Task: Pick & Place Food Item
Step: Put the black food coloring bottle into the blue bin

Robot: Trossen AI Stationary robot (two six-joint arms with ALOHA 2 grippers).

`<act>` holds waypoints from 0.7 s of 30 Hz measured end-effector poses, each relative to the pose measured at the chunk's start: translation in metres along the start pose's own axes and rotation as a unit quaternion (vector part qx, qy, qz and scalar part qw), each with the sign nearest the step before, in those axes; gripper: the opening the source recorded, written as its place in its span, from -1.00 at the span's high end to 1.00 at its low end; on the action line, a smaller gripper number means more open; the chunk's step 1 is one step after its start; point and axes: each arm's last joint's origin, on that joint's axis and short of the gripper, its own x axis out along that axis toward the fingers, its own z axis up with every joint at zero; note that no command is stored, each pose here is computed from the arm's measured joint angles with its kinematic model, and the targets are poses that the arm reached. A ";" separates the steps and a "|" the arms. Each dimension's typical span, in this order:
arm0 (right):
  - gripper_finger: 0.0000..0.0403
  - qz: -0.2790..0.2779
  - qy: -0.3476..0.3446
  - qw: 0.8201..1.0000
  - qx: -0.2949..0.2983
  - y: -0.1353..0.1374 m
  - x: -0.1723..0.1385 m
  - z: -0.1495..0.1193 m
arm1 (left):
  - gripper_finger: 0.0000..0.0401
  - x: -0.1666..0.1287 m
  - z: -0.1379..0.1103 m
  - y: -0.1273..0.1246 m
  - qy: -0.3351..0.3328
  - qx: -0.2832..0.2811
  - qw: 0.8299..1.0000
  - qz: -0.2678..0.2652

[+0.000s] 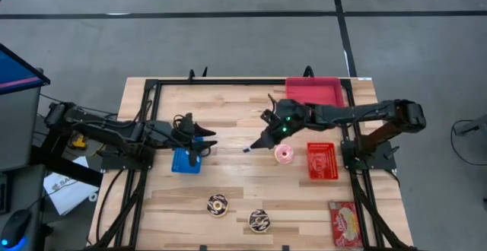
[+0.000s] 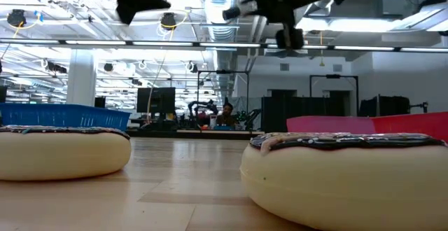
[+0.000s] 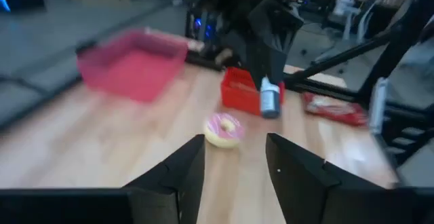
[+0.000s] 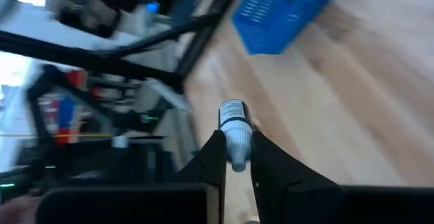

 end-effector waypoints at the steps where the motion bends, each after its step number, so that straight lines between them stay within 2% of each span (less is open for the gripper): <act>1: 0.82 0.015 -0.002 1.000 0.001 0.000 0.001 0.003 | 0.21 0.003 0.005 -0.002 -0.006 0.018 1.000 0.008; 8: 0.82 0.076 -0.016 0.997 0.013 0.004 -0.005 0.018 | 0.02 0.037 0.014 -0.016 0.022 0.114 0.993 0.026; 15: 0.82 0.108 -0.034 0.993 0.016 0.008 -0.010 0.026 | -0.13 0.060 0.023 -0.029 -0.002 0.142 0.990 0.018; 21: 0.82 0.116 -0.043 0.992 0.011 0.010 -0.010 0.027 | -0.12 0.062 0.033 -0.032 -0.020 0.150 0.988 0.012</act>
